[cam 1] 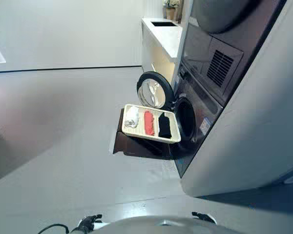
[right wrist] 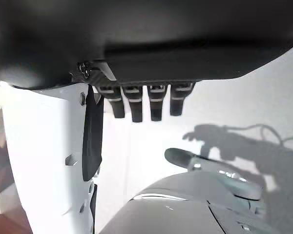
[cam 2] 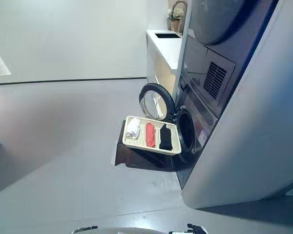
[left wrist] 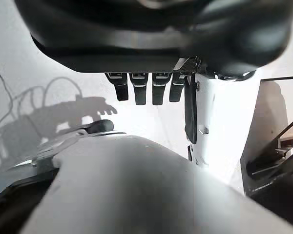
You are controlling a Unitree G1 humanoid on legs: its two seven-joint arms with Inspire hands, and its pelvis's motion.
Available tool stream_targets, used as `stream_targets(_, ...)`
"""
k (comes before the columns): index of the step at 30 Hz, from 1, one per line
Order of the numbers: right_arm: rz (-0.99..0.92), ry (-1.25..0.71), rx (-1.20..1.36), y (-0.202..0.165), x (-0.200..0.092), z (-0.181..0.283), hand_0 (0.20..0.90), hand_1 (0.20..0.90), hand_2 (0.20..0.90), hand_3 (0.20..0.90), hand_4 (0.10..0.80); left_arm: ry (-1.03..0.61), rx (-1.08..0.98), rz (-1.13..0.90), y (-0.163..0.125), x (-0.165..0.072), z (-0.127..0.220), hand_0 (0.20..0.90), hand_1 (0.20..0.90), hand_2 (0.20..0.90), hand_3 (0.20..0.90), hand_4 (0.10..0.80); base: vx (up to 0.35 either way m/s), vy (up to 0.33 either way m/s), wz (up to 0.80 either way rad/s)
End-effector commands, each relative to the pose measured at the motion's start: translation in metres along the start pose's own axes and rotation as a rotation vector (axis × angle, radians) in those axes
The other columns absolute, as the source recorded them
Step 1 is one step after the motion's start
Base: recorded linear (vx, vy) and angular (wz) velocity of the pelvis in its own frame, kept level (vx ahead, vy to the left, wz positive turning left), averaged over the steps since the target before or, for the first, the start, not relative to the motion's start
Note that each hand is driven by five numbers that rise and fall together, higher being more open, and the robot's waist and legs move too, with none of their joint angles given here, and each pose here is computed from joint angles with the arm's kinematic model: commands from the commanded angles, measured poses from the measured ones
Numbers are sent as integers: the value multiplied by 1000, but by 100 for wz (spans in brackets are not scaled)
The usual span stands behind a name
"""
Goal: Pick up the clothes and place them into the washing machine
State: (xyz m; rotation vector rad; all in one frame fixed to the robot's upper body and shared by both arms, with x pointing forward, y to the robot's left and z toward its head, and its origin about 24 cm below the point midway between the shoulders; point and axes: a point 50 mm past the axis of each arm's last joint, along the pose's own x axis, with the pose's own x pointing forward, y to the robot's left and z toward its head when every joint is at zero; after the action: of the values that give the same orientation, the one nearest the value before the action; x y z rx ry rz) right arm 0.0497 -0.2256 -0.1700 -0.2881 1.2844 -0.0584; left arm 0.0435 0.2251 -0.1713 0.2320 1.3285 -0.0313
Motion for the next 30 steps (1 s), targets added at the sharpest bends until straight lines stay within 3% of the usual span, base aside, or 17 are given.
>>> stream_targets(1,-15,-4,-91,-12,2,8,900,900,900,900,800,-74,17,13,3,4,29,900,900,900,900,800,0,0,0)
stream_targets(20,-4,59,-104,-8,1,-4,900,900,900,900,800,9,-5,38,5,2,13,900,900,900,900,800,10,10,0)
stream_targets(30,-32,49,-64,-16,2,5,900,900,900,900,800,-74,-33,87,18,4,38,900,900,900,900,800,30,110,1)
